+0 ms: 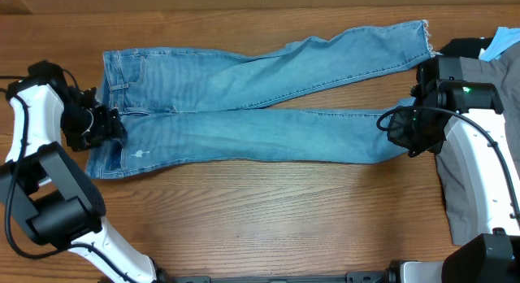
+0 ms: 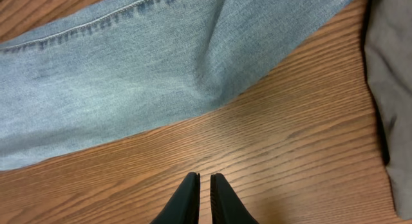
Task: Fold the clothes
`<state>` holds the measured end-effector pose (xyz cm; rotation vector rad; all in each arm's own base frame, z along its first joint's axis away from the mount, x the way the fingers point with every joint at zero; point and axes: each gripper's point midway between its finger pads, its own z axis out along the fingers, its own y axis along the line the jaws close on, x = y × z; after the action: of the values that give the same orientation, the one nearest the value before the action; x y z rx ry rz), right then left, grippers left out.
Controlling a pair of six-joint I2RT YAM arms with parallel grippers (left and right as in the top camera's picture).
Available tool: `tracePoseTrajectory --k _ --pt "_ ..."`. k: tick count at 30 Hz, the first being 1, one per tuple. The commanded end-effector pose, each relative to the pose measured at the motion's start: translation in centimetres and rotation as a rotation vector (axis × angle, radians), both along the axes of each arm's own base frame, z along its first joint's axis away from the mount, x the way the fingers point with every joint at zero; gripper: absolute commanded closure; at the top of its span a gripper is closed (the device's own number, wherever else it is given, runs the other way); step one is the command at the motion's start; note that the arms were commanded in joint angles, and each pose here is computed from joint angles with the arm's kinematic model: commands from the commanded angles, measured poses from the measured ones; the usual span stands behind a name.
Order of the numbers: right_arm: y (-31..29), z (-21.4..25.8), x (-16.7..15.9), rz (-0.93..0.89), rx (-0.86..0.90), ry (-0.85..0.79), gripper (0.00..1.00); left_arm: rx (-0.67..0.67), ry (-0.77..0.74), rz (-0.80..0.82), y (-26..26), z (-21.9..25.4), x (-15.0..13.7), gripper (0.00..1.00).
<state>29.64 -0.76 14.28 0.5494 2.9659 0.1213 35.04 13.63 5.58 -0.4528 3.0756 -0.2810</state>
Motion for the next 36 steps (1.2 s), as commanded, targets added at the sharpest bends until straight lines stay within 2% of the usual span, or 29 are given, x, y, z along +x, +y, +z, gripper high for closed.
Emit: tracePoseTrajectory --k 1,3,4,5,11,17,19,20,23,24,28,36 --pt "0.1 0.6 0.3 0.004 -0.001 -0.028 0.89 0.001 0.022 -0.028 0.2 -0.8 -0.4 0.32" --pt "0.1 0.6 0.3 0.004 0.000 -0.028 0.89 0.034 0.033 -0.003 1.1 -0.6 -0.5 0.32" --pt "0.1 0.6 0.3 0.004 -0.001 -0.028 0.89 0.046 0.035 0.024 1.6 -0.4 -0.5 0.25" --pt "0.1 0.6 0.4 0.004 -0.001 -0.030 0.89 0.046 0.032 0.030 1.8 -0.2 -0.4 0.24" --pt "0.1 0.6 0.5 0.004 0.000 -0.033 0.88 0.081 -0.017 0.047 3.6 2.1 0.7 0.24" --pt "0.1 0.6 0.5 0.004 -0.001 -0.035 0.87 0.119 -0.012 0.002 4.4 0.6 0.8 0.19" --pt "0.1 0.6 0.5 0.004 -0.001 -0.034 0.85 0.104 0.003 -0.006 4.2 -0.3 0.7 0.20" --pt "0.1 0.6 0.5 0.004 -0.001 -0.035 0.84 0.073 -0.002 -0.024 3.7 -0.8 0.9 0.23" --pt "0.0 0.6 0.6 0.004 -0.001 -0.039 0.83 0.012 -0.043 -0.060 2.7 -0.7 1.5 0.43" --pt "0.0 0.6 0.6 0.004 -0.001 -0.040 0.83 0.012 -0.042 -0.060 2.7 -0.7 1.5 0.44" --pt "0.0 0.6 0.6 0.004 -0.001 -0.041 0.83 0.010 -0.036 -0.060 2.6 -0.7 1.4 0.36" --pt "0.0 0.6 0.7 0.003 -0.001 -0.041 0.82 0.004 -0.014 -0.074 2.3 -2.0 0.5 0.36"
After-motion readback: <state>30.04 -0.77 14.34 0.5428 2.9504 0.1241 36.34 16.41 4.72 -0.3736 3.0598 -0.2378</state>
